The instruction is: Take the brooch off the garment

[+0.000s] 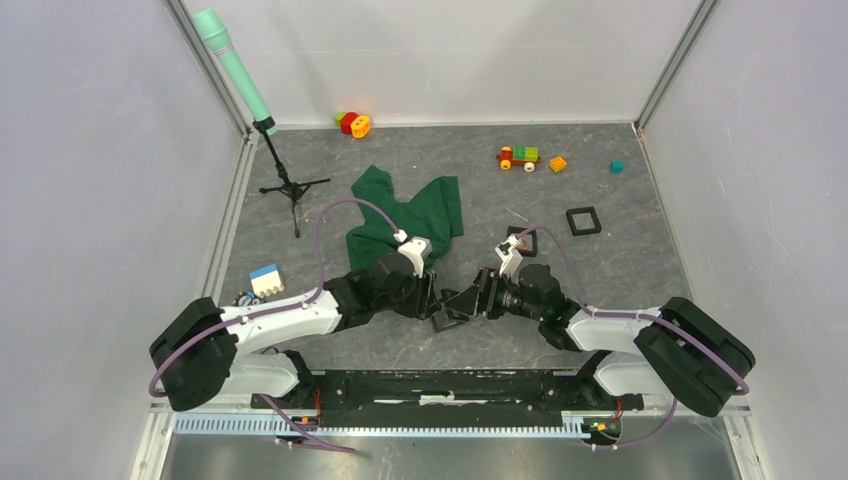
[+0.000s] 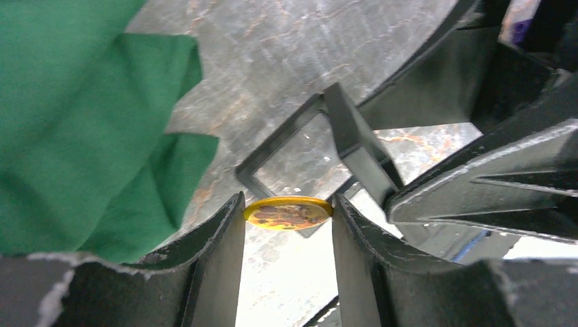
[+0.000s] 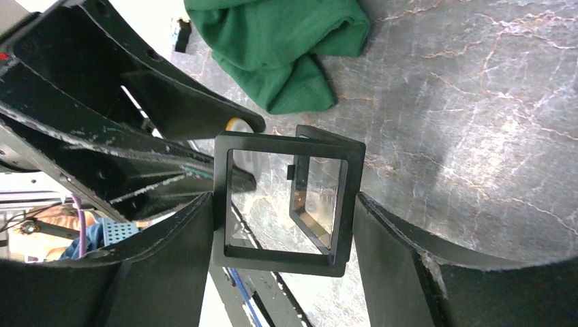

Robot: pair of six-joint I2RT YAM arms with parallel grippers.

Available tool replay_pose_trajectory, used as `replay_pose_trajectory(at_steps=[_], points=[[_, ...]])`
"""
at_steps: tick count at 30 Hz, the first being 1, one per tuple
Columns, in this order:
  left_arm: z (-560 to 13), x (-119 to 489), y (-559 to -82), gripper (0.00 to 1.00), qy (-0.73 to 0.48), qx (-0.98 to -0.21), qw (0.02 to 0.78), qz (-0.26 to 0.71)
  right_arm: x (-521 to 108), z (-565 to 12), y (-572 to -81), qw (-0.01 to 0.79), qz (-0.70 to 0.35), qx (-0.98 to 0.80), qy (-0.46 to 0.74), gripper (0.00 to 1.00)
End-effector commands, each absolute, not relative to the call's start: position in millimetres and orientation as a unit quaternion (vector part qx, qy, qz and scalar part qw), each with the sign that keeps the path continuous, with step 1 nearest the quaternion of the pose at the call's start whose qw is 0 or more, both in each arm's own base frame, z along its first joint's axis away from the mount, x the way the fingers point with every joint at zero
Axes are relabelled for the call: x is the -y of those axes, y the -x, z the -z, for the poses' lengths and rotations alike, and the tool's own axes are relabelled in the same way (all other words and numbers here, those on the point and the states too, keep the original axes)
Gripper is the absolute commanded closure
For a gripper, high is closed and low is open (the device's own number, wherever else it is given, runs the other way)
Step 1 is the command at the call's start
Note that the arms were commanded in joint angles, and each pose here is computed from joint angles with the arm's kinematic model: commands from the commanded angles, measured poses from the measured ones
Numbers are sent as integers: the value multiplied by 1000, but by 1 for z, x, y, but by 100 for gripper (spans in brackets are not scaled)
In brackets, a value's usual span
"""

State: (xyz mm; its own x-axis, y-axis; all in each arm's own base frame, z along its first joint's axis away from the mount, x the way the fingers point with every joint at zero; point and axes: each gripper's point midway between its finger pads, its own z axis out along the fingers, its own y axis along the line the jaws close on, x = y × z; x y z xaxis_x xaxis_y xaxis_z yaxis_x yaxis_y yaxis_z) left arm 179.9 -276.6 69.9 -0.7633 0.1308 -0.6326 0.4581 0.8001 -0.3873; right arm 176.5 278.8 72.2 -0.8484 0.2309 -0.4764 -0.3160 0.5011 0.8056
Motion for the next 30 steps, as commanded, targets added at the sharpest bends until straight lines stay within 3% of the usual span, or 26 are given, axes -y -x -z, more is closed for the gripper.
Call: replay_pose_trajectory(at_steps=[1,30], points=[[-79,304,-174,62,-154,-883,283,341,-284,-86,-178,278,-536,-797,15,38],[-64,311,-165,57,-125,-895,238,355,-284,-77,-179,264,-542,-797,4,41]])
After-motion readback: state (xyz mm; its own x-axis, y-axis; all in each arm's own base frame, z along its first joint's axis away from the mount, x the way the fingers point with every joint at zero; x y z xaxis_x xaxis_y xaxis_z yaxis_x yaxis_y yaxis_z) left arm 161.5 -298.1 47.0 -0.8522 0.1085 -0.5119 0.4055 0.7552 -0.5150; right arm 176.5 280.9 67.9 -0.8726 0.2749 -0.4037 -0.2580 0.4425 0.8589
